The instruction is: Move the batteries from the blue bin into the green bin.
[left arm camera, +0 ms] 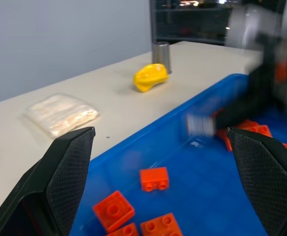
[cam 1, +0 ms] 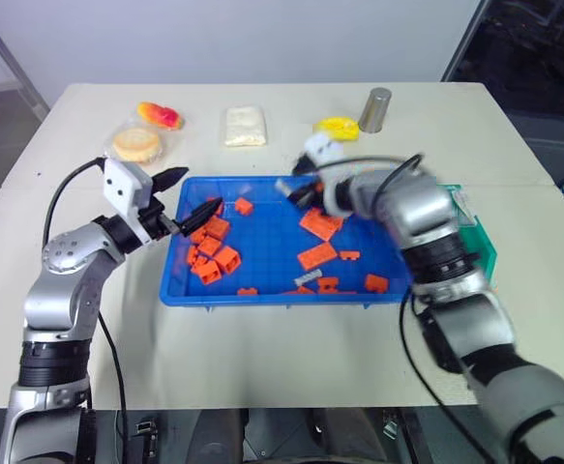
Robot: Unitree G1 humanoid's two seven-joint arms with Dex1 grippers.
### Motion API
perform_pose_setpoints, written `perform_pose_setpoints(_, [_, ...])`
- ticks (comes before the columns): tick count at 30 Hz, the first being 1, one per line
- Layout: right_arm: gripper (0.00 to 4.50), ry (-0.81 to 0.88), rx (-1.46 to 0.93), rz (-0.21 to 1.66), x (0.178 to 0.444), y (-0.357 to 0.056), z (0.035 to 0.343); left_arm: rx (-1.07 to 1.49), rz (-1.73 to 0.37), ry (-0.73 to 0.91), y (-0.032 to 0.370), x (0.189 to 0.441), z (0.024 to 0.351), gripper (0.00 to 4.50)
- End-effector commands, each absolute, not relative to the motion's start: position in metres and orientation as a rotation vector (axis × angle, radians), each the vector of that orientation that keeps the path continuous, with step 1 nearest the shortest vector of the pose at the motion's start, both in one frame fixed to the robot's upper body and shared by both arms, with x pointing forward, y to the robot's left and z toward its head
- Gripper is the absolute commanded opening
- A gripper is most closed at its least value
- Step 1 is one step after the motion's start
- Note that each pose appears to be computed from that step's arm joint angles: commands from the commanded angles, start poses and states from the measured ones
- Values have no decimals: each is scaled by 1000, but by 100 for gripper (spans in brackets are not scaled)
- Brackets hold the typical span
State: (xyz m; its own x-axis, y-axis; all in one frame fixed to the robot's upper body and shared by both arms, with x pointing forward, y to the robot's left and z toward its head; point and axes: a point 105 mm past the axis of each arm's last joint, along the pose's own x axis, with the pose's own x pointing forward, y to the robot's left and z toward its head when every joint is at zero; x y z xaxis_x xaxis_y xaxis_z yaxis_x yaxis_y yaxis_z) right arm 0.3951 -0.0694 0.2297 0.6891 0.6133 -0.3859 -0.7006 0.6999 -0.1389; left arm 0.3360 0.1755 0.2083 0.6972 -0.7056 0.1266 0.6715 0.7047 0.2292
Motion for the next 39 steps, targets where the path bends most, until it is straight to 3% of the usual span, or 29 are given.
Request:
perform_pose_setpoints(1, [3,211,-311,726,380,-91,275,184,-861,-245,164,335,222,450])
perform_pose_setpoints(5, [3,222,-368,594,365,-144,286,163,-988,-245,142,338,227,450])
perform_pose_setpoints(10, [3,337,-414,412,337,-216,268,160,-1143,-224,114,344,230,450])
perform_pose_setpoints(16, [3,495,-455,366,297,-259,232,167,-1226,-208,100,351,230,450])
perform_pose_setpoints(21, [3,520,-438,327,287,-274,220,165,-1268,-197,96,351,229,450])
perform_pose_setpoints(28, [360,511,-429,305,292,-281,212,172,-1348,-159,91,341,225,450])
perform_pose_setpoints(30, [441,489,-439,312,297,-278,216,182,-1353,-154,92,339,225,450])
perform_pose_setpoints(34, [441,362,-464,394,310,-257,241,212,-1340,-128,101,338,222,450])
perform_pose_setpoints(39, [441,251,-504,708,308,-201,262,272,-1309,-54,121,331,210,450])
